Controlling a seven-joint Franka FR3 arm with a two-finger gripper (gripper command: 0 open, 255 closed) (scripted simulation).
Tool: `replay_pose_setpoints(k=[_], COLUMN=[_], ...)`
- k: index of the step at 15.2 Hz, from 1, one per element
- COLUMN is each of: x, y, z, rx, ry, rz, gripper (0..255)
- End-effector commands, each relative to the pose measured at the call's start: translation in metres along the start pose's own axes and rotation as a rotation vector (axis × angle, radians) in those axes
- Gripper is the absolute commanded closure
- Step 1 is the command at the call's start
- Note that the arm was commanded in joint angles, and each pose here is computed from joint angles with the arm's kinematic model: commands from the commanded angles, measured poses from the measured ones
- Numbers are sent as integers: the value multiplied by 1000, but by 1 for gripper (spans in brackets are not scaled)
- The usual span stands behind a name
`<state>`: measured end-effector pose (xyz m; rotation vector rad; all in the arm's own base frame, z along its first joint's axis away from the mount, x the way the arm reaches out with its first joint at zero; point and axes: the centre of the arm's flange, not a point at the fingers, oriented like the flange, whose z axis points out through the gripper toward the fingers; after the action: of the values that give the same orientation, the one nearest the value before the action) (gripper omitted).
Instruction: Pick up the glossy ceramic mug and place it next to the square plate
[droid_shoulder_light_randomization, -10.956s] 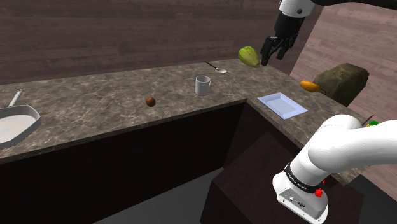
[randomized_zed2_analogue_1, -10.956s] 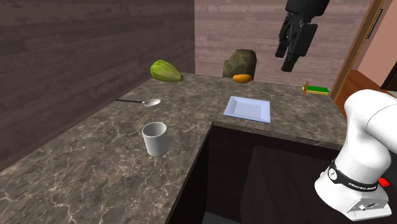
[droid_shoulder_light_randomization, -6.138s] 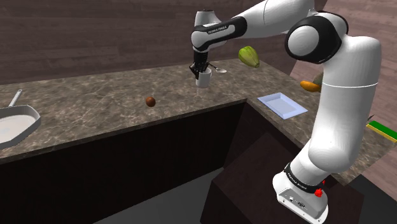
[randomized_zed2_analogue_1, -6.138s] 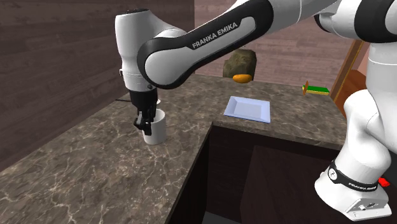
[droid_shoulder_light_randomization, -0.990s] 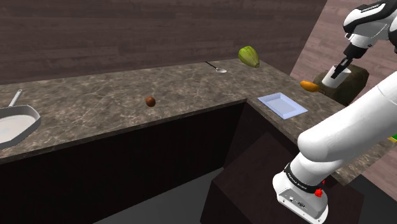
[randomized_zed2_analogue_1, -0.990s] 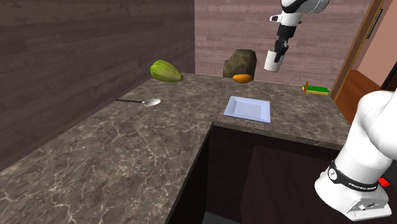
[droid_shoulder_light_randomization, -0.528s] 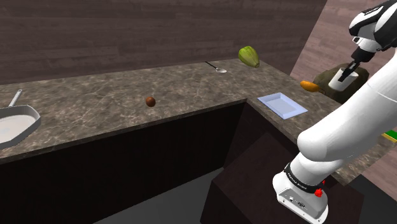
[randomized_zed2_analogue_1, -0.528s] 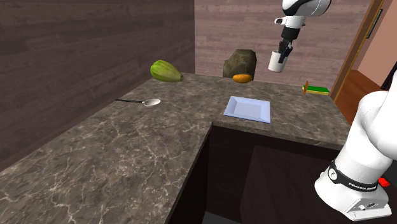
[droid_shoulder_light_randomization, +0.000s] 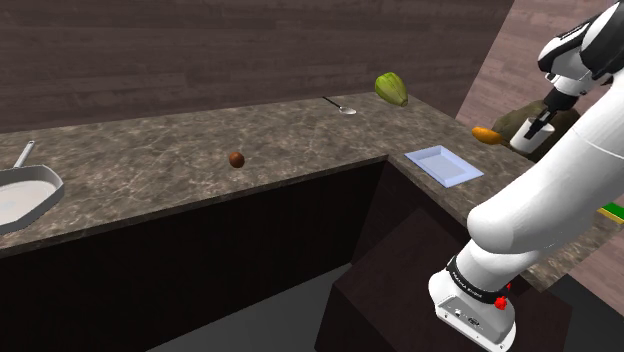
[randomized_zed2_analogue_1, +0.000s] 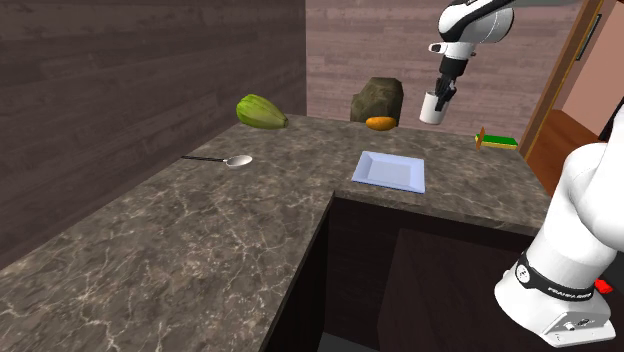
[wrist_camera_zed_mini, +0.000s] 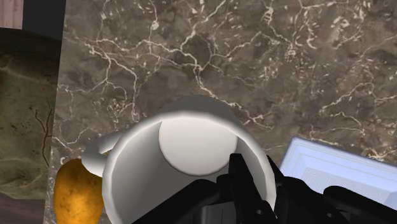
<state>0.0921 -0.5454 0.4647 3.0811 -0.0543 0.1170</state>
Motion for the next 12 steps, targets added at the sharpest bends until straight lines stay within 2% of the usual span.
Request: replay_pose_setpoints(k=[1,12], x=[-1,-5], y=[0,-4], z=[10,68], rx=[-1,-1], ry=[0,0], rz=[0,0], gripper=[255,255])
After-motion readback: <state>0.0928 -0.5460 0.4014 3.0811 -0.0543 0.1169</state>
